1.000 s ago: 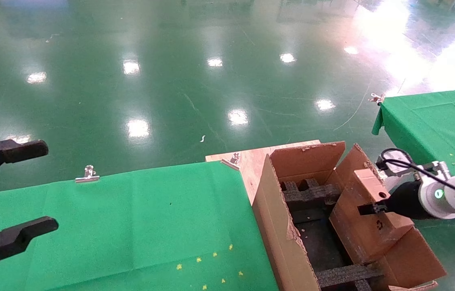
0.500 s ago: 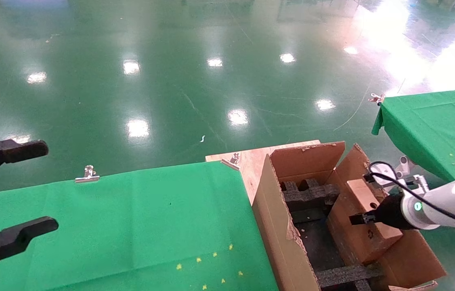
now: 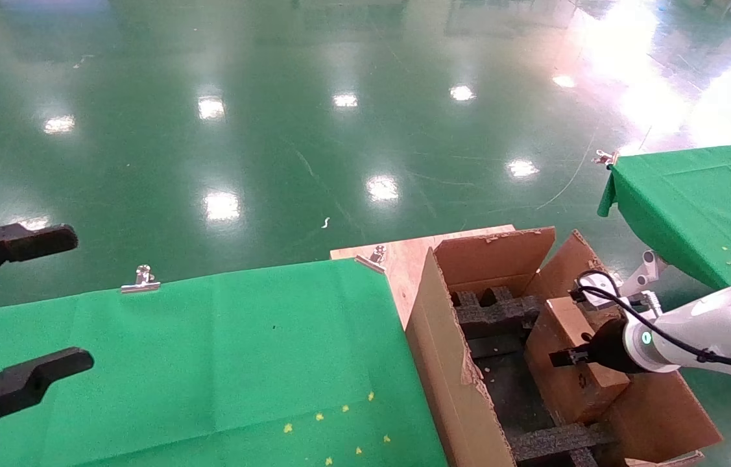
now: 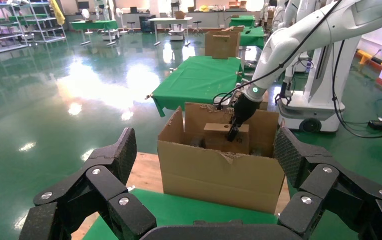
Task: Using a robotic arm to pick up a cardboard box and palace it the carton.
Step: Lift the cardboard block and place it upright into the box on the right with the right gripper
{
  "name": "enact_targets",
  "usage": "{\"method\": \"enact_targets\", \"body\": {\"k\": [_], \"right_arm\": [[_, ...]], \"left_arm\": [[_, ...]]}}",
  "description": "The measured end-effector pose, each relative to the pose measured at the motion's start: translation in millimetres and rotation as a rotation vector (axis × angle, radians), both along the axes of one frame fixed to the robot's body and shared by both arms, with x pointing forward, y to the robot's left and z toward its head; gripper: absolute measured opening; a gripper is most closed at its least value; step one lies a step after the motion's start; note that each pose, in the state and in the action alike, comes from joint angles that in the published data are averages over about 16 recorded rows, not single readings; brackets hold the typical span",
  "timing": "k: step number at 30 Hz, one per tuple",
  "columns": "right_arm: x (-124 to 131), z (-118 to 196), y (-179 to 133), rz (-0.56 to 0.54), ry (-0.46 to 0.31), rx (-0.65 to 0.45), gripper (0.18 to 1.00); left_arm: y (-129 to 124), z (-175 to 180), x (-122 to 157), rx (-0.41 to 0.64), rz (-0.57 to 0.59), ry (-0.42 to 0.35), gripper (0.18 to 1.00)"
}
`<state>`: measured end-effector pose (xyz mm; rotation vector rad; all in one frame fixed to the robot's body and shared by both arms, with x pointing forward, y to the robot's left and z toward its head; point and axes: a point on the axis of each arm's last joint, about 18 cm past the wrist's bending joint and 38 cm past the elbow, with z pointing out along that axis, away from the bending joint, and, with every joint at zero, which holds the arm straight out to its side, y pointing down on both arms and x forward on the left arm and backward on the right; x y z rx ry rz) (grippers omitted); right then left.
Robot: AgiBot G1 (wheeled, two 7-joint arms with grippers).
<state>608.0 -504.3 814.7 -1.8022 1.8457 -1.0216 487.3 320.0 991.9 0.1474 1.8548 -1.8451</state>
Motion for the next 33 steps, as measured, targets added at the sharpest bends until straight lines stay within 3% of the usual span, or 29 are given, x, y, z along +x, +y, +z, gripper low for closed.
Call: {"method": "enact_targets", "body": {"k": [17, 33], "right_arm": [[11.4, -30.6, 4.4, 0.042, 0.050, -0.015, 0.271], [18.1, -39.1, 5.0, 0.072, 0.065, -0.042, 0.276]], "left_arm": [[0.0, 0.0, 0.0, 0.000, 0.000, 0.000, 1.001], [0.1, 0.0, 0.1, 0.000, 0.000, 0.000, 1.001]]}}
